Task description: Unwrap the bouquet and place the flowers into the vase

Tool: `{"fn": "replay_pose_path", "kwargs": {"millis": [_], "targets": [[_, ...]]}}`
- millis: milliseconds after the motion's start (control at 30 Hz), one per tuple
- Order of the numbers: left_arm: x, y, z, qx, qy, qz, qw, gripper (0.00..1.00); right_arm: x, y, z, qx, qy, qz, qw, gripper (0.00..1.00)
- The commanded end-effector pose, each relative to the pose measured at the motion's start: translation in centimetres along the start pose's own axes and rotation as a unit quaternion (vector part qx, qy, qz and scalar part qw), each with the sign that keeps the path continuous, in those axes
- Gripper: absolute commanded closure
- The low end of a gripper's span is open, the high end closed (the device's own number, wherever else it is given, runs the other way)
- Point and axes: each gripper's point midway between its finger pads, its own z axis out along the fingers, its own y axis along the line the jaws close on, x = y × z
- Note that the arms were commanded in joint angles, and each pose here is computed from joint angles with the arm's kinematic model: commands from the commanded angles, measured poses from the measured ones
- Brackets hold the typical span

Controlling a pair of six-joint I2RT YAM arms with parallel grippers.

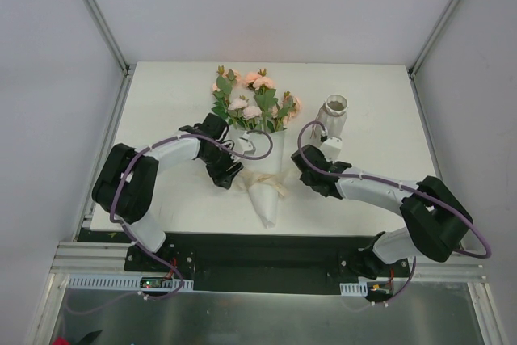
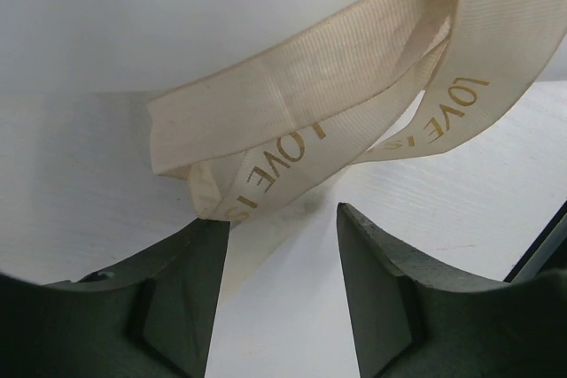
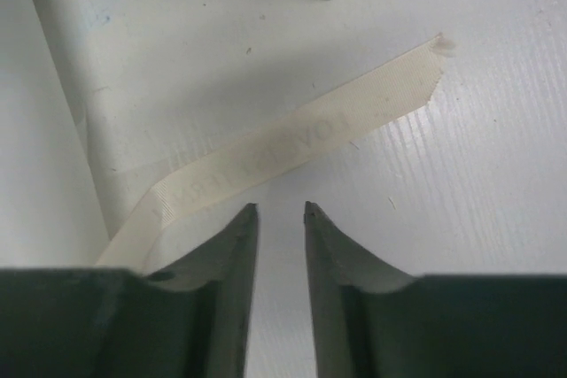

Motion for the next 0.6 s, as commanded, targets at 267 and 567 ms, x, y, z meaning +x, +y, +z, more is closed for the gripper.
{"fn": "replay_pose_path", "kwargs": {"millis": [267,567], "targets": [[0.8,-0.4,1.1,0.004,0.012,0.016,1.0,1.0,-1.5,4.9,0.3,-0.073,-0.02,0.013,0.997,0.36],[-0.7,-0.4,-1.4,-0.03,-0.018,0.03,0.999,1.0,0.0,9.2,-1.3,-0.169,0.035,0.059,0.983,0.34]]}}
